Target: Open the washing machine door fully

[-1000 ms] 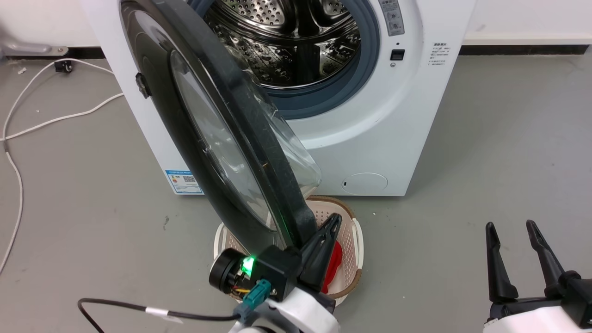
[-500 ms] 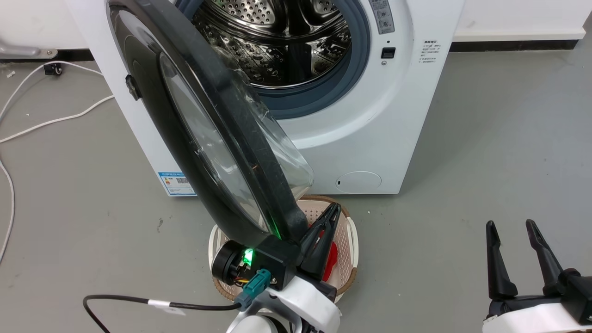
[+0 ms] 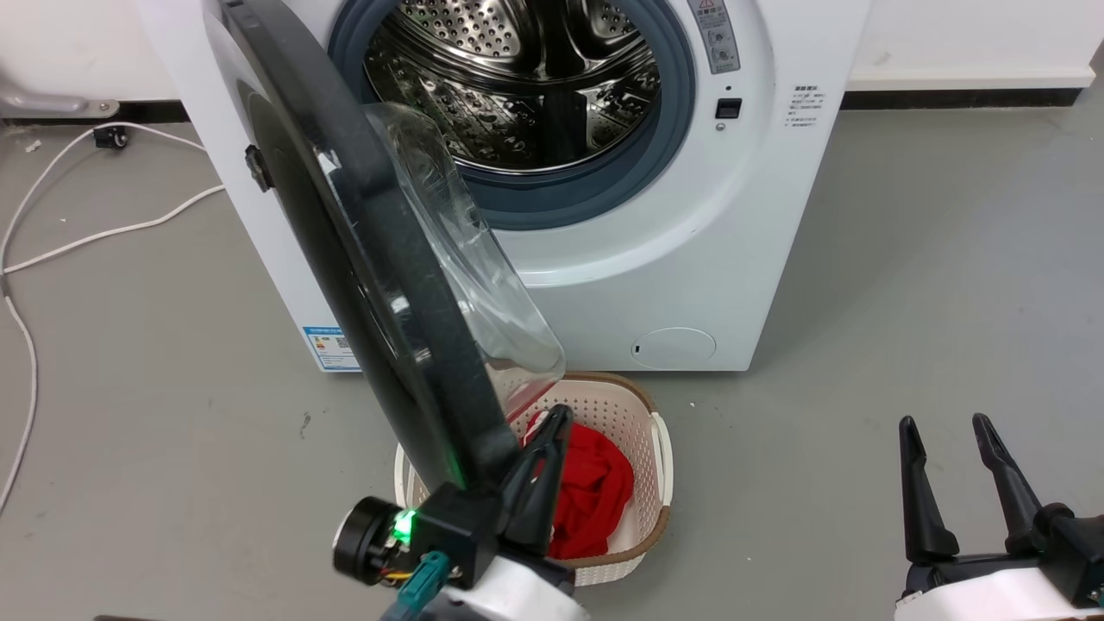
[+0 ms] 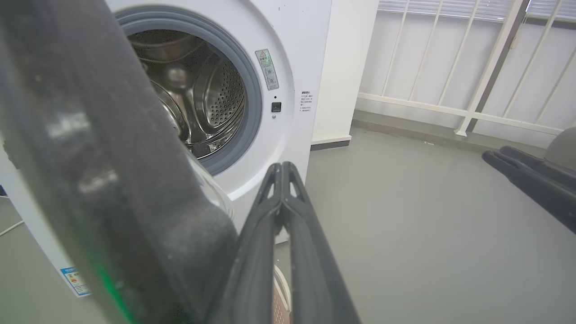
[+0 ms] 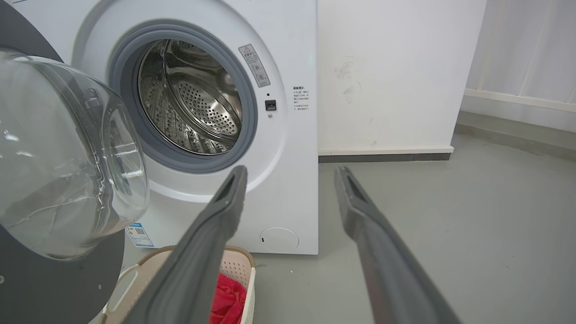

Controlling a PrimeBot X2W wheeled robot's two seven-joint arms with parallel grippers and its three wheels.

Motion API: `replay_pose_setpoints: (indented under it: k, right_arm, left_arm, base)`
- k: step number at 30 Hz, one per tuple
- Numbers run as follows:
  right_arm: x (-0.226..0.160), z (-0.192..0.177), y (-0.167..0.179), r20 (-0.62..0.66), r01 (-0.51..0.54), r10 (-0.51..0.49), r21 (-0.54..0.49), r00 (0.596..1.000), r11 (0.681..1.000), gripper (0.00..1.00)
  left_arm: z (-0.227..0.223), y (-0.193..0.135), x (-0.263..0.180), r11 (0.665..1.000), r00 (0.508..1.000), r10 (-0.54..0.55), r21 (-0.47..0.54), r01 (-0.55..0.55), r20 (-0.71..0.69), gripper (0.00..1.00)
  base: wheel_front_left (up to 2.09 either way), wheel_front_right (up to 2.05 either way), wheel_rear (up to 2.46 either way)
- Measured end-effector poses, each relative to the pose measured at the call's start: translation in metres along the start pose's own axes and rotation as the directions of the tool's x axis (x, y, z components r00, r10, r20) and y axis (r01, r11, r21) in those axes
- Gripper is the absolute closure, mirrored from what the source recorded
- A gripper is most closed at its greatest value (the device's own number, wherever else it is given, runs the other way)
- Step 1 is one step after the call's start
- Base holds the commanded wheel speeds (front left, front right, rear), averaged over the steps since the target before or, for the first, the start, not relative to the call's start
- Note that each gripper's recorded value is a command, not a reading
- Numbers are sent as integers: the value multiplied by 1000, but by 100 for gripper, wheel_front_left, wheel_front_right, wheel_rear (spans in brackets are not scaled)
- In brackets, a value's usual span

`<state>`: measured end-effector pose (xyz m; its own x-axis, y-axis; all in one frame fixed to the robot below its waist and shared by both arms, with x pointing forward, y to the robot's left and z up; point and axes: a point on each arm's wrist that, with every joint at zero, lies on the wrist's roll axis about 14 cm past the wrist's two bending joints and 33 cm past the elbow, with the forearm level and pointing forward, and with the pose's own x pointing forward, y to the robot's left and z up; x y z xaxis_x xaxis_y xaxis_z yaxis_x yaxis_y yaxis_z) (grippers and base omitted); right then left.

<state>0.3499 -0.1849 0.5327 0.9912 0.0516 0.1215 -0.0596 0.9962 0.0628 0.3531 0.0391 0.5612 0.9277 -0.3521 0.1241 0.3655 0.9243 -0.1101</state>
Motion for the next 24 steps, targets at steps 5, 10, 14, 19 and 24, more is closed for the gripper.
replay_pose_setpoints:
  k: [5,10,14,19,24]
  right_arm:
    - [3,0,4,1,-13,13,2,1000,1000,0]
    - [5,0,11,3,-35,35,7,999,999,0]
    - [10,-1,18,2,-59,59,13,998,998,0]
    - [17,-3,32,-1,-102,102,21,995,995,0]
    - [24,-6,44,-3,-138,138,35,990,990,0]
  left_arm:
    - [3,17,-16,997,997,74,16,-74,-8,100]
    - [7,28,-35,990,990,138,21,-138,-17,100]
    - [8,37,-50,983,983,183,22,-182,-31,100]
    - [8,51,-64,969,968,247,31,-246,-37,100]
    - [2,69,-79,947,945,322,47,-319,-65,100]
  base:
    - [0,0,0]
    - [0,0,0]
    - [0,0,0]
    - [0,0,0]
    - [0,0,0]
